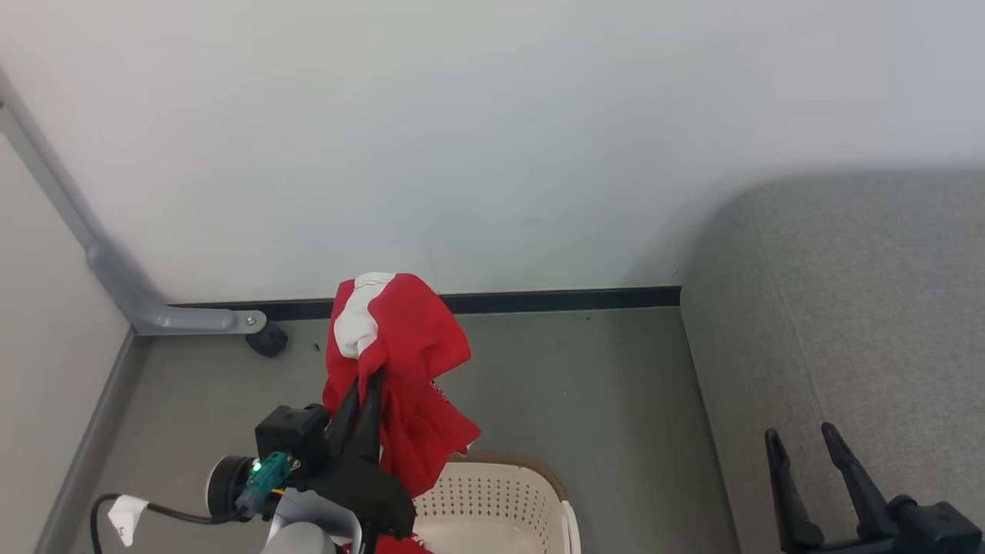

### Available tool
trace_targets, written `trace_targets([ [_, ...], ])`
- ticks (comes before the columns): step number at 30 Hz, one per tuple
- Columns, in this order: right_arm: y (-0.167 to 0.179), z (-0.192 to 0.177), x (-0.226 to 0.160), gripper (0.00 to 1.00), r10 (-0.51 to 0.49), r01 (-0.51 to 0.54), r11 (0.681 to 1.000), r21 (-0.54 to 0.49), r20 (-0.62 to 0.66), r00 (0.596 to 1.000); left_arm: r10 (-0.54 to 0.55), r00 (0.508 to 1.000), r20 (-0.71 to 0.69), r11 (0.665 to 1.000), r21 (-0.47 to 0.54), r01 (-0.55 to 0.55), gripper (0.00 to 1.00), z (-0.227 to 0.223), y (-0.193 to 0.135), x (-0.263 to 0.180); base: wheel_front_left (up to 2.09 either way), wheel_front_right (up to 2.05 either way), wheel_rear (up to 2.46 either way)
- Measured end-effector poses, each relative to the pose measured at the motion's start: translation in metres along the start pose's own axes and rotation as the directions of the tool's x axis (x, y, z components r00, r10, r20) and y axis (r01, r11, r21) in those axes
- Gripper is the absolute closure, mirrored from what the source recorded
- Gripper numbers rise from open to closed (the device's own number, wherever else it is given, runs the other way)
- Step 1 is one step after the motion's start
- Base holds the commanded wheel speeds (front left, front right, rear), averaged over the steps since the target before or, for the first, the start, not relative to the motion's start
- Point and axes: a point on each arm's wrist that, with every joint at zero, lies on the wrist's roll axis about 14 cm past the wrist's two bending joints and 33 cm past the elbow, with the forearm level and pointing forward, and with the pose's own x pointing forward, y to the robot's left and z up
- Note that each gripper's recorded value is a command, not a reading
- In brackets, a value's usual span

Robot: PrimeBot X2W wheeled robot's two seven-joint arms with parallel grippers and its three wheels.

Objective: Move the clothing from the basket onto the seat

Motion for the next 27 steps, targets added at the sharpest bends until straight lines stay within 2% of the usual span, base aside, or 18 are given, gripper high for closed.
trace_targets([
  [11,-0.002,0.009,-0.014,0.00,-0.014,0.014,1.000,0.001,0.028,1.000,-0.096,0.988,0.121,0.995,0.028,0.093,1.00,0.036,-0.034,-0.006,0.00,0.00,0.00],
  [27,-0.001,0.009,-0.016,0.00,-0.015,0.015,1.000,0.003,0.029,0.999,-0.197,0.970,0.144,0.980,0.055,0.191,1.00,0.042,-0.062,-0.009,0.00,0.00,0.00],
])
